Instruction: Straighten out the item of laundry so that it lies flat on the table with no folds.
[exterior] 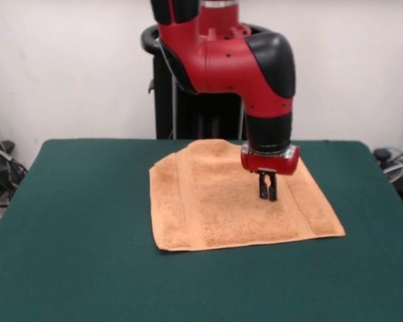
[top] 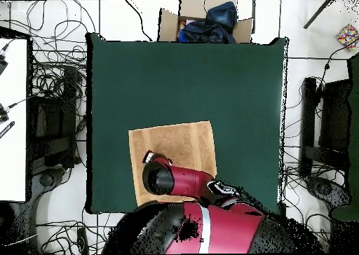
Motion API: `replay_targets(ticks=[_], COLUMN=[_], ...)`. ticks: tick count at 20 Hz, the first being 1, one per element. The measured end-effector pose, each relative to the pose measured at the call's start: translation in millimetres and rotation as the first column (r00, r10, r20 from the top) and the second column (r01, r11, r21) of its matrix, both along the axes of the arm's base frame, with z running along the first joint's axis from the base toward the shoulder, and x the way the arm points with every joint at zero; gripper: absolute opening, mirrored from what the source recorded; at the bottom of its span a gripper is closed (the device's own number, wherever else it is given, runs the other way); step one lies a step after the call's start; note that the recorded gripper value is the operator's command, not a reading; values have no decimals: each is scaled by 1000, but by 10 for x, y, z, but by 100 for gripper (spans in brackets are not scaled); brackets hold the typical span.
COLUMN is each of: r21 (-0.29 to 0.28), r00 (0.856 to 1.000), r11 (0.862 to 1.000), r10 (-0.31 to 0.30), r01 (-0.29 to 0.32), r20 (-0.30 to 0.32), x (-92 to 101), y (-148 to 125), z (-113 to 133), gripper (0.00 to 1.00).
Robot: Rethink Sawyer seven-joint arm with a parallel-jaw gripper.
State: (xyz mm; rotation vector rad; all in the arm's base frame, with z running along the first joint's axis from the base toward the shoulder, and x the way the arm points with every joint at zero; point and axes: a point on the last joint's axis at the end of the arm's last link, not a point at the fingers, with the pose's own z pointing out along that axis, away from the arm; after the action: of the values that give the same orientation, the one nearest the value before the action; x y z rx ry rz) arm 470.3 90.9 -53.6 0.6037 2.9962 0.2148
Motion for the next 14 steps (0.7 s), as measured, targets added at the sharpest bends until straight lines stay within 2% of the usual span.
replay_targets(ticks=[14], r21=[70], r00=[995], r11=[997], r10=[-23], r01=[16], r20=[98], x=[198], y=[498], z=[-11], gripper=[0])
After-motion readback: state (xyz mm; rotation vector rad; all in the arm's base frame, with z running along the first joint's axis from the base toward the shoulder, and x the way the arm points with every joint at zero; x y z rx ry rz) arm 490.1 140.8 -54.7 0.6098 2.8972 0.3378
